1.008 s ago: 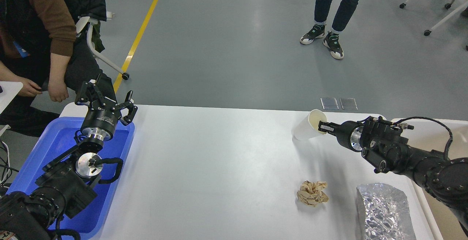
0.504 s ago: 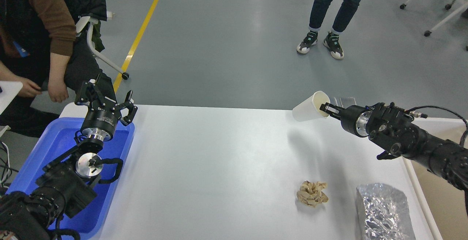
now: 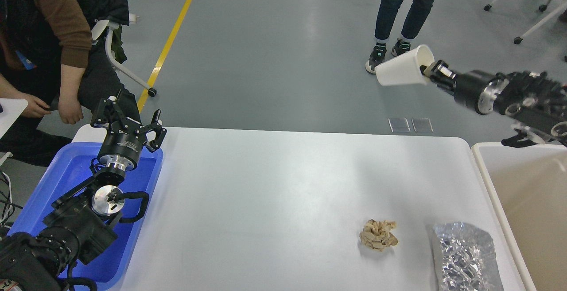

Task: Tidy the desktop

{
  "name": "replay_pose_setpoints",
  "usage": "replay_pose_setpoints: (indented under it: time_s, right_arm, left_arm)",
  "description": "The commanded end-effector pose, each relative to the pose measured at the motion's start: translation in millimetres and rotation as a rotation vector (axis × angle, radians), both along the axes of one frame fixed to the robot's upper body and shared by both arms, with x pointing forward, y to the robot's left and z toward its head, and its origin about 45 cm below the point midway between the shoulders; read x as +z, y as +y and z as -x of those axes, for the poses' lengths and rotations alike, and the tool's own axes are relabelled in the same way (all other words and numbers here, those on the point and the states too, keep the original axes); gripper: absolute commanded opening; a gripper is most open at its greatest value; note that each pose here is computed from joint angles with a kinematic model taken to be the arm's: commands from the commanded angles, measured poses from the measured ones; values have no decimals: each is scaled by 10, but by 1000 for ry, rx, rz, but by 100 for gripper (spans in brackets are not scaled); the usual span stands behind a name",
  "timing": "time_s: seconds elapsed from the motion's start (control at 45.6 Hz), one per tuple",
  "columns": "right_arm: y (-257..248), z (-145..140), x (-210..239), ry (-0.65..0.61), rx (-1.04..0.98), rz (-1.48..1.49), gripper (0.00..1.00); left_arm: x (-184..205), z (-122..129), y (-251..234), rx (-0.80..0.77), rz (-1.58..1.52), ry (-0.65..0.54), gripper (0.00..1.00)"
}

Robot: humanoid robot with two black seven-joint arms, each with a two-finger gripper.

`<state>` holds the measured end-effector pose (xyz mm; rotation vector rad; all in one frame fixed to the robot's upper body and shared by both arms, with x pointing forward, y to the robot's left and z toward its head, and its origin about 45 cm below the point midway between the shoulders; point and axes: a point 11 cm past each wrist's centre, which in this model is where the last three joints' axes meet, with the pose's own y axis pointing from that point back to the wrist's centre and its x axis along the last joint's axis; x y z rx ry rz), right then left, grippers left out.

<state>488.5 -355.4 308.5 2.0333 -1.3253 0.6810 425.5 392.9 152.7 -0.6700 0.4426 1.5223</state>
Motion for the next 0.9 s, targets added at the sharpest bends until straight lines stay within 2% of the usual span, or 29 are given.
replay_pose_setpoints:
  time_s: [0.0, 0.373, 0.614, 0.877]
  right_arm:
    - [-301, 20, 673, -120, -52, -145, 0]
    - [-998, 152, 1145, -237, -261, -387, 0]
    - [-1854, 384, 1015, -291, -541, -387, 0]
    - [-2783, 881, 754, -276, -864, -239, 0]
  left_arm:
    - [1, 0, -1, -1, 0, -1, 100]
    - [0, 0, 1, 1, 1, 0, 100]
    - [0, 0, 0, 0, 0, 0, 100]
    - [0, 0, 0, 0, 0, 0, 100]
